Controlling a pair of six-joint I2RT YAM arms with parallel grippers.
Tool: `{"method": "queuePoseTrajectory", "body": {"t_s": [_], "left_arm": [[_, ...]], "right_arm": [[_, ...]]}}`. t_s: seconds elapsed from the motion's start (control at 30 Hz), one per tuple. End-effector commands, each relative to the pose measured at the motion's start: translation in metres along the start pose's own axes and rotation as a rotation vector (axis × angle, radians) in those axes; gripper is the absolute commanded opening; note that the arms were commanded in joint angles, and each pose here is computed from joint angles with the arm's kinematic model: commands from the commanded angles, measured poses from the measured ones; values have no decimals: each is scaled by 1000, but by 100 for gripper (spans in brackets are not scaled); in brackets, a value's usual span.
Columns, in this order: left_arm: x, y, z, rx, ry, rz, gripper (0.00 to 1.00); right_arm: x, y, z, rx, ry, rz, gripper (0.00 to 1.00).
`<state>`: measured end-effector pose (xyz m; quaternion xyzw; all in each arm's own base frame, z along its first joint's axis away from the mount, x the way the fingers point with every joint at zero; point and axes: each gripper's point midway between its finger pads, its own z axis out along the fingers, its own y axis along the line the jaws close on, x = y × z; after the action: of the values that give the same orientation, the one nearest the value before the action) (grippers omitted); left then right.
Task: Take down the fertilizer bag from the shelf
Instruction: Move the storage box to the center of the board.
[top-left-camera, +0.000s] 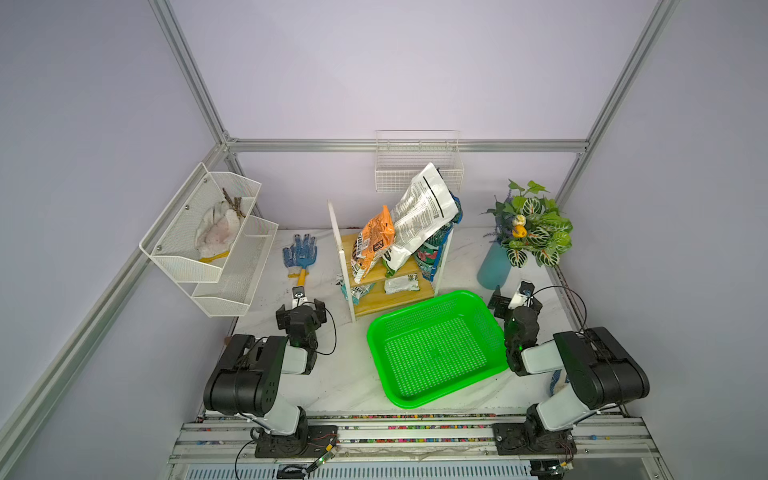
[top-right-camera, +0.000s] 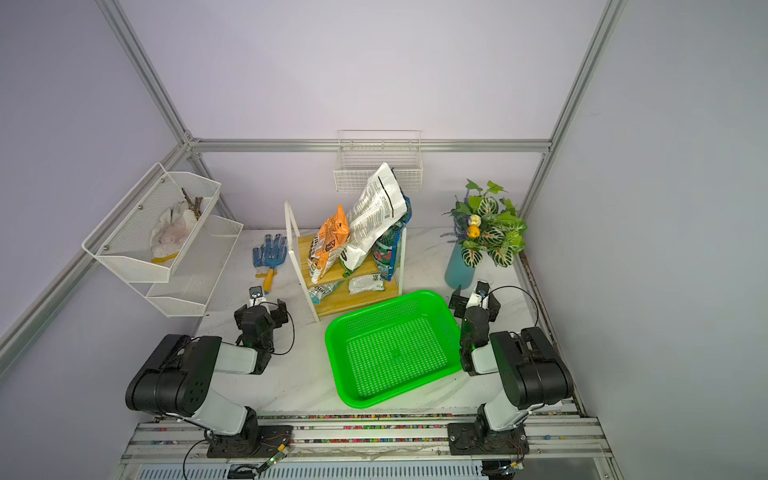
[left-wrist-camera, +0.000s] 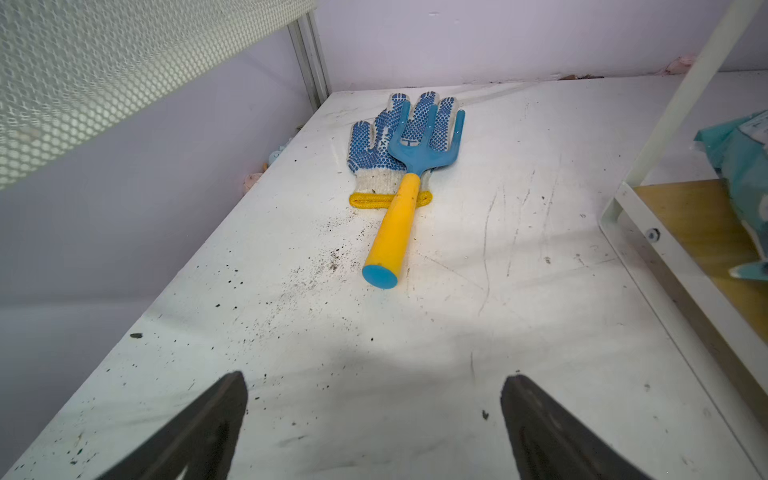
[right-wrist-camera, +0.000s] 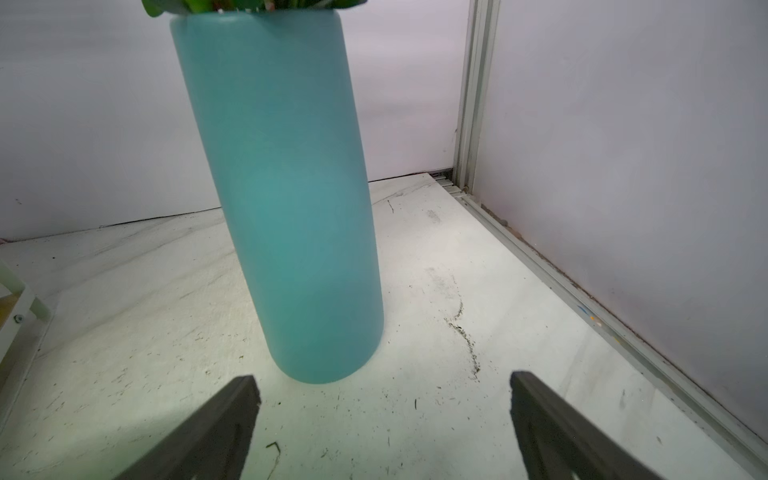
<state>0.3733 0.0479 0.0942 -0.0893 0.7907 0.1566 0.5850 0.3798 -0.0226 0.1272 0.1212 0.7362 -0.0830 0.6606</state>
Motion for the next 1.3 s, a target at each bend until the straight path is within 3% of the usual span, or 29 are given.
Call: {"method": "queuePoseTrajectory", "body": {"t_s": [0.0, 1.27], "left_arm": [[-29, -6, 10, 11, -66, -35, 100], [-26, -5, 15, 35, -48, -46, 100]], "right_arm": [[-9, 2, 2, -4, -27, 14, 100], [-9, 3, 3, -8, -24, 16, 100]]}}
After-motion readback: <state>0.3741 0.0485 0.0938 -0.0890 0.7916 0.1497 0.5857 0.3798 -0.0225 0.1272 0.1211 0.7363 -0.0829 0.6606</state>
